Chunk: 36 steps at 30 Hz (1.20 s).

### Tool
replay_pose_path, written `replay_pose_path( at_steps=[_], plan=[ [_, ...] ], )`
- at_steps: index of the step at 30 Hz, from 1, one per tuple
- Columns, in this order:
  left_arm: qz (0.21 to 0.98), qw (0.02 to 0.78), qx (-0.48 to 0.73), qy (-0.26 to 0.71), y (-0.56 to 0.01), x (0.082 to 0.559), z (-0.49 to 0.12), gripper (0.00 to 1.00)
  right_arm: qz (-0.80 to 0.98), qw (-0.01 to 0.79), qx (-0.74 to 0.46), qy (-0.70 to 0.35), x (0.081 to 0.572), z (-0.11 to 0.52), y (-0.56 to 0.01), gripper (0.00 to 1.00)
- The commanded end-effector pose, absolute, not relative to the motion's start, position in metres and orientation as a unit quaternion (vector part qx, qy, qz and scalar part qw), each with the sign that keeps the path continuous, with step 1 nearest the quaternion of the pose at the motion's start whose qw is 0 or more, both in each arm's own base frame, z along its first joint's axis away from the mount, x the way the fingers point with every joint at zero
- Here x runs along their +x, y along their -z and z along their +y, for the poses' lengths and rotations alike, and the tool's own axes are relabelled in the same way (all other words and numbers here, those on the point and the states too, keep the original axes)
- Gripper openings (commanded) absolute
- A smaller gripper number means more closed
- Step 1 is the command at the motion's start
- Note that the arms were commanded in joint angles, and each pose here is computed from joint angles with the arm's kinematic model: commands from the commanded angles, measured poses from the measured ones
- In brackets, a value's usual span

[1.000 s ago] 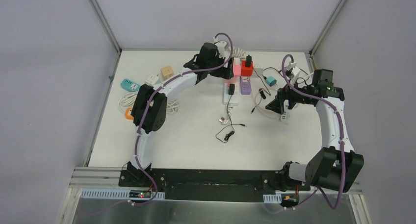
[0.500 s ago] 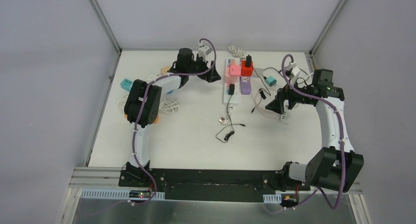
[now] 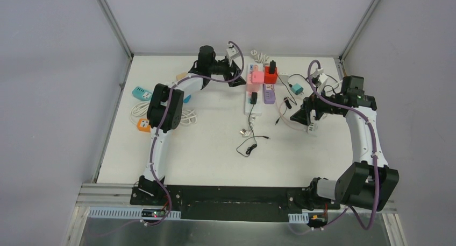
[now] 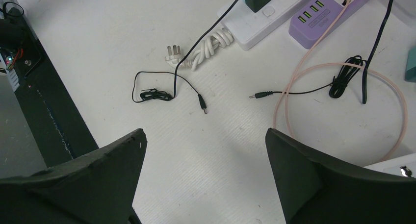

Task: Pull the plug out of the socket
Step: Move the socket to the center of the board.

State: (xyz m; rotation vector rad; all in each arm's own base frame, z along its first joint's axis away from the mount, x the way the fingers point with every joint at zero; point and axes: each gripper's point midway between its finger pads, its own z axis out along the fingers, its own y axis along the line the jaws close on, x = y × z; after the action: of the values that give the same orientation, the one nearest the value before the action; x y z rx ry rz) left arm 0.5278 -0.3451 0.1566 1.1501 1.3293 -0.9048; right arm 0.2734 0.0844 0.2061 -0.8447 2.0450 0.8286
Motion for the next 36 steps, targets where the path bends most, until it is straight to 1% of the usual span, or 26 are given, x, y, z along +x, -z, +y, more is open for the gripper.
replay_pose_path(
  at_steps=[1, 7, 13, 18, 23, 29, 36],
  plan=[
    [0.461, 0.573, 0.554, 0.390, -0.180, 0.519, -0.357, 0.84, 0.787, 0.394, -0.347, -0.325, 0.275, 0.088, -0.214, 0.95],
    [0.433, 0.566, 0.595, 0.371, -0.174, 0.516, -0.364, 0.84, 0.787, 0.392, -0.349, -0.325, 0.275, 0.088, -0.213, 0.95],
    [0.438, 0.536, 0.639, 0.334, -0.153, 0.509, -0.377, 0.83, 0.787, 0.392, -0.351, -0.322, 0.274, 0.088, -0.214, 0.95],
    [0.438, 0.527, 0.661, 0.307, -0.143, 0.509, -0.384, 0.82, 0.785, 0.394, -0.352, -0.323, 0.273, 0.088, -0.216, 0.95],
    [0.430, 0.526, 0.670, 0.299, -0.141, 0.509, -0.393, 0.80, 0.784, 0.395, -0.354, -0.322, 0.272, 0.088, -0.217, 0.95],
    [0.441, 0.526, 0.679, 0.262, -0.131, 0.518, -0.398, 0.80, 0.784, 0.395, -0.354, -0.323, 0.272, 0.089, -0.217, 0.95],
    [0.434, 0.530, 0.678, 0.267, -0.132, 0.520, -0.402, 0.81, 0.784, 0.394, -0.354, -0.323, 0.272, 0.089, -0.217, 0.95]
  ],
)
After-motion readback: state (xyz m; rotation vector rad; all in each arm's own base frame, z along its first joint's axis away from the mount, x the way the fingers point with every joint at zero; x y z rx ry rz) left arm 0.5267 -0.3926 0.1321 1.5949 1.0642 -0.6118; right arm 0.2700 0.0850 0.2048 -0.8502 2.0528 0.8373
